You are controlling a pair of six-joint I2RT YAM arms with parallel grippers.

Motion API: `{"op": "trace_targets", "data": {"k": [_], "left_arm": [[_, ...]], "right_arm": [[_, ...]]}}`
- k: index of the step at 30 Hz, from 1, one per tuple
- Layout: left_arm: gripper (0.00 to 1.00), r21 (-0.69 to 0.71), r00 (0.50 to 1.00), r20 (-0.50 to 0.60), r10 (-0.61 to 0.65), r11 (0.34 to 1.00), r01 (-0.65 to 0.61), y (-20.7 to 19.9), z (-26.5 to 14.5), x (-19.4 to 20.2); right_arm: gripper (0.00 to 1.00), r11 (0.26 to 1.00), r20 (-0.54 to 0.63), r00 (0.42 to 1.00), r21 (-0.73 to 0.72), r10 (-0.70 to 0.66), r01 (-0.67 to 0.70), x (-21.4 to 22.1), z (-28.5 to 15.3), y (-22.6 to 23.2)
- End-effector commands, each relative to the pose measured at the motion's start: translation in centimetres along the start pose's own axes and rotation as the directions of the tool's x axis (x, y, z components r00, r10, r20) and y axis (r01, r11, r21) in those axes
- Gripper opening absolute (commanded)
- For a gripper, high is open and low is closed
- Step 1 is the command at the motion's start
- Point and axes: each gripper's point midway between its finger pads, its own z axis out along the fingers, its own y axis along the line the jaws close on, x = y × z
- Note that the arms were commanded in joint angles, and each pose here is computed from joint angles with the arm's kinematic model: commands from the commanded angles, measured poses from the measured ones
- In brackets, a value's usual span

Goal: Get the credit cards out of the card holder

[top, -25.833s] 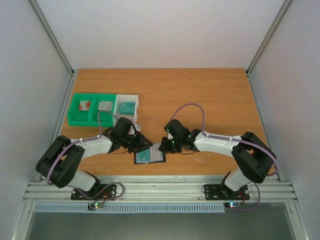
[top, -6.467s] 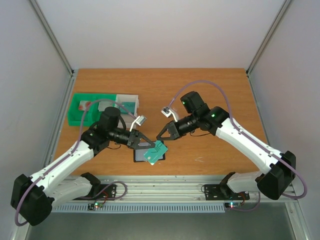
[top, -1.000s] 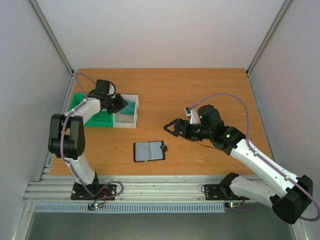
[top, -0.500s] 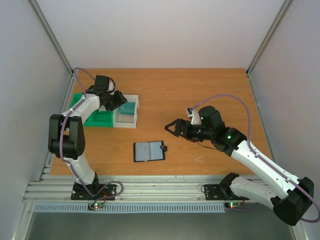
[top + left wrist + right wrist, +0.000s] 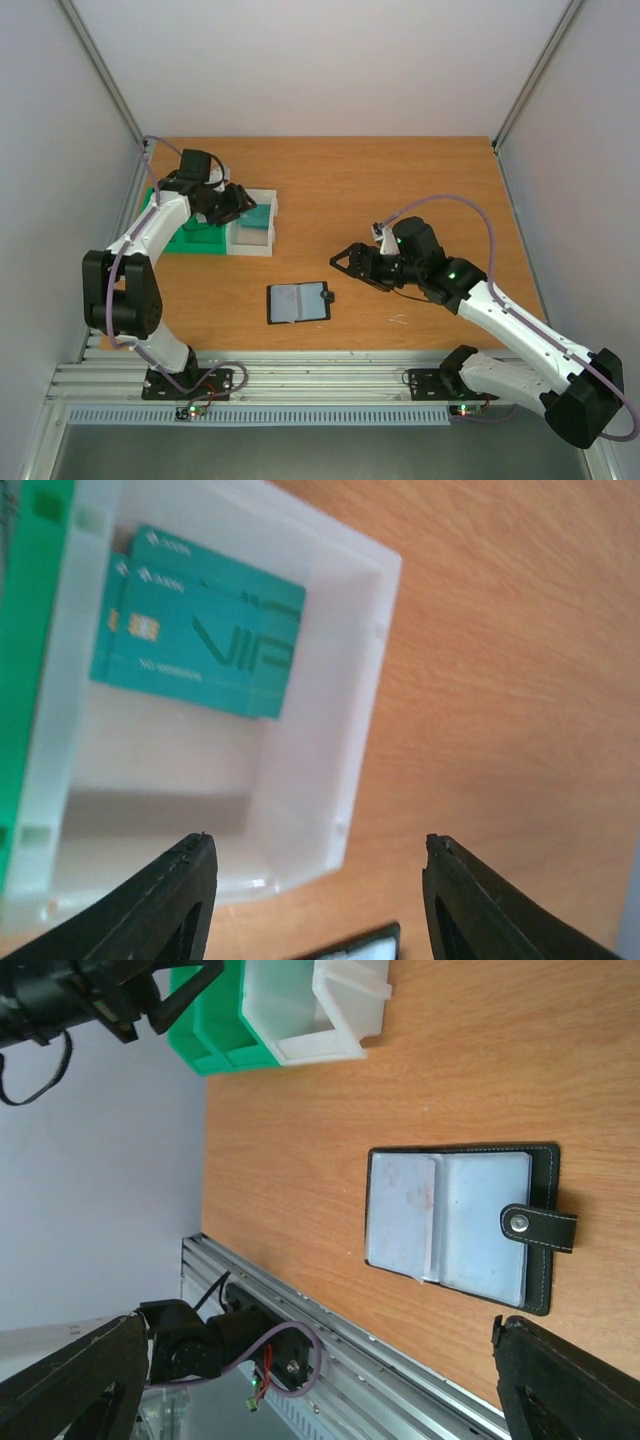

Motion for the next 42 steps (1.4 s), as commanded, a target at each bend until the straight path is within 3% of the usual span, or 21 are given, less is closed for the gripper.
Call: {"op": "trace_targets", "data": {"k": [1,7,14,20,28,42], "left_arm": [[0.56,0.086,0.994,-0.114,-0.002,0.996,0.012,-1.0,-1.6,3.9],[0.49,0.158,0.976,-0.220,0.002,0.987,0.034,-1.4,-2.8,9.2],[0.49,0.167,0.958,-0.286,0.033,0.986,0.016,-0.9,-2.9,14.5],[0.47,0.190,0.955,-0.296,0.028,0.981,0.030,-1.0,-2.7,17.1],[0.48,0.208,0.955,-0.295,-0.012,0.975,0.076,-0.3,-1.3,18.2],[0.47,0.221,0.935,-0.344,-0.084,0.961,0.168,1.3,1.6,19.9]], "right_arm": [[0.92,1.000,-0.027,0.999,-0.021,0.020,-0.021,0.3,0.9,-0.1],[0.83,0.999,-0.056,0.998,-0.018,0.029,-0.030,0.9,2.3,-0.9],[0.55,1.000,-0.123,0.992,0.012,0.022,-0.021,2.1,4.6,-1.6],[0.49,0.999,-0.181,0.983,0.040,0.004,0.004,3.1,7.1,-1.5],[0.31,0.995,-0.251,0.968,0.089,-0.013,0.037,4.2,10.8,-1.8],[0.23,0.982,-0.349,0.937,0.172,-0.013,0.078,6.4,16.6,-4.7]]}}
